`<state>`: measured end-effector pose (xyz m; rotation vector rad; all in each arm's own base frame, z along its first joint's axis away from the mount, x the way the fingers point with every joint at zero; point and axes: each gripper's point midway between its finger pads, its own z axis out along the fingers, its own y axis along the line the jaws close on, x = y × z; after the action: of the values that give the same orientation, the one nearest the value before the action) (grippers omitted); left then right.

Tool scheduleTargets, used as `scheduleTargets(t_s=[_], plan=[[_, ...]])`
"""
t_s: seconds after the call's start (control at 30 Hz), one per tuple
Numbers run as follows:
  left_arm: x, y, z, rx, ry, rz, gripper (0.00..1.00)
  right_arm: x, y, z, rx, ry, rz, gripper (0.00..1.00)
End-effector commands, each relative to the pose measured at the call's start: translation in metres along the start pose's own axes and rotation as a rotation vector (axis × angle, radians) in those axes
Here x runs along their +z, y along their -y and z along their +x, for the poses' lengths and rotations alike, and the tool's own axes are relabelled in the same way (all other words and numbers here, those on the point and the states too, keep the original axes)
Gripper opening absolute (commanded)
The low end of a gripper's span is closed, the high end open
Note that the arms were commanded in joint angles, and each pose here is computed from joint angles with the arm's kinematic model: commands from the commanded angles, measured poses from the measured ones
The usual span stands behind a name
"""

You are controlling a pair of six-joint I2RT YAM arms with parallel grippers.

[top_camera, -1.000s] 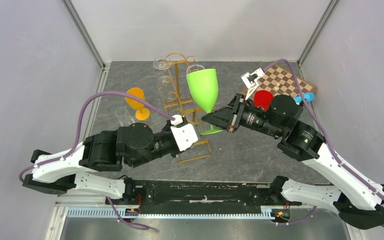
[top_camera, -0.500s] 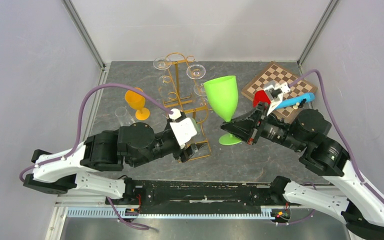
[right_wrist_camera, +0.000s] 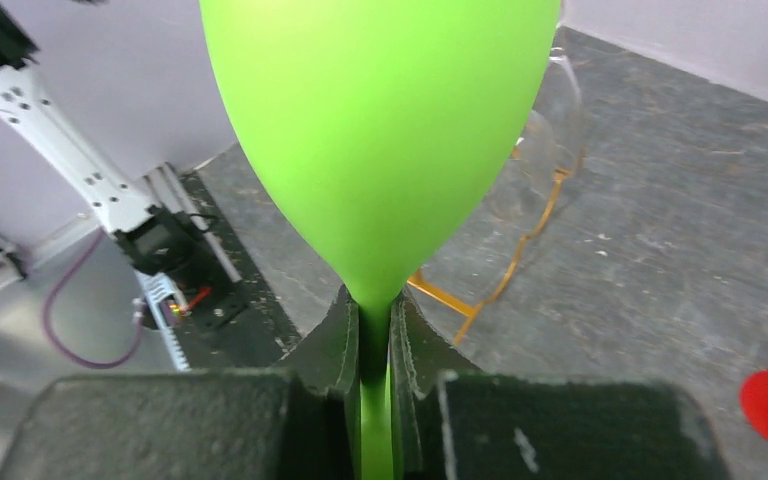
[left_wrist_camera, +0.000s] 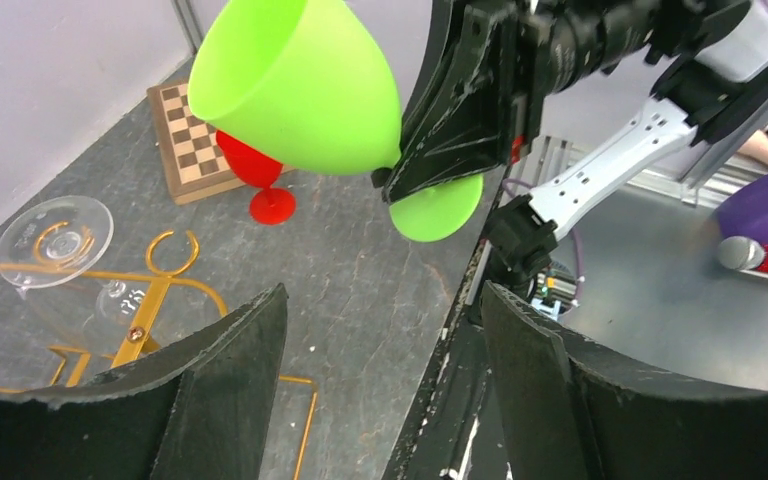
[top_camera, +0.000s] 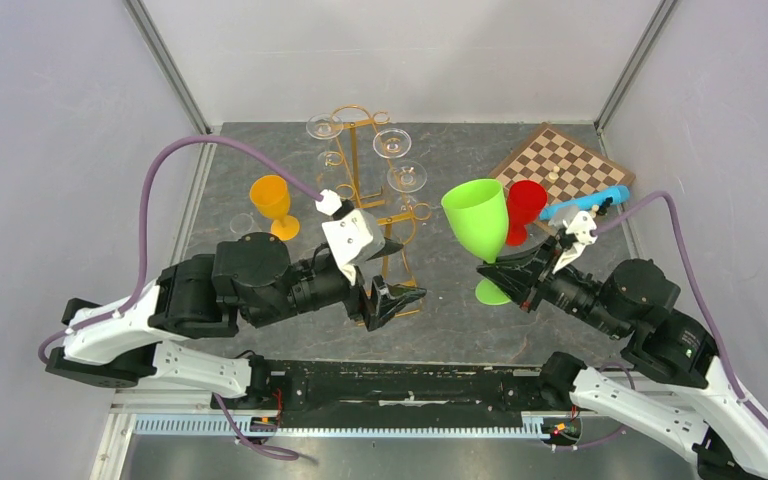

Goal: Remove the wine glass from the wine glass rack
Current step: Place the wine glass at the center of the board.

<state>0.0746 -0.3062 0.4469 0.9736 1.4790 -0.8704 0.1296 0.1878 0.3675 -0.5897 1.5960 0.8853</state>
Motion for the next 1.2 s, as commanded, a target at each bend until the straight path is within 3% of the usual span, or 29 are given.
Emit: scheduleTargets(t_s=[0.0, 0.27, 0.73, 1.17], plan=[[-0.003, 0.011, -0.035, -0.149, 0.088, 0.041, 0.77, -0.007, 0.019, 0.001, -0.127, 0.043, 0.071, 0.00], [0.007, 0.012, -0.044, -0.291, 0.036, 0.020, 0.77, -0.007, 0.022, 0.013, -0.316, 0.067, 0.029, 0.00], [0.022, -0.044, -0.023, -0.622, -0.040, -0.040, 0.77, 0.000, 0.020, 0.018, -0.625, 0.111, -0.047, 0.00], [0.036, -0.056, 0.000, -0.710, -0.109, -0.039, 0.77, 0.006, 0.014, -0.011, -0.720, 0.174, -0.051, 0.00]])
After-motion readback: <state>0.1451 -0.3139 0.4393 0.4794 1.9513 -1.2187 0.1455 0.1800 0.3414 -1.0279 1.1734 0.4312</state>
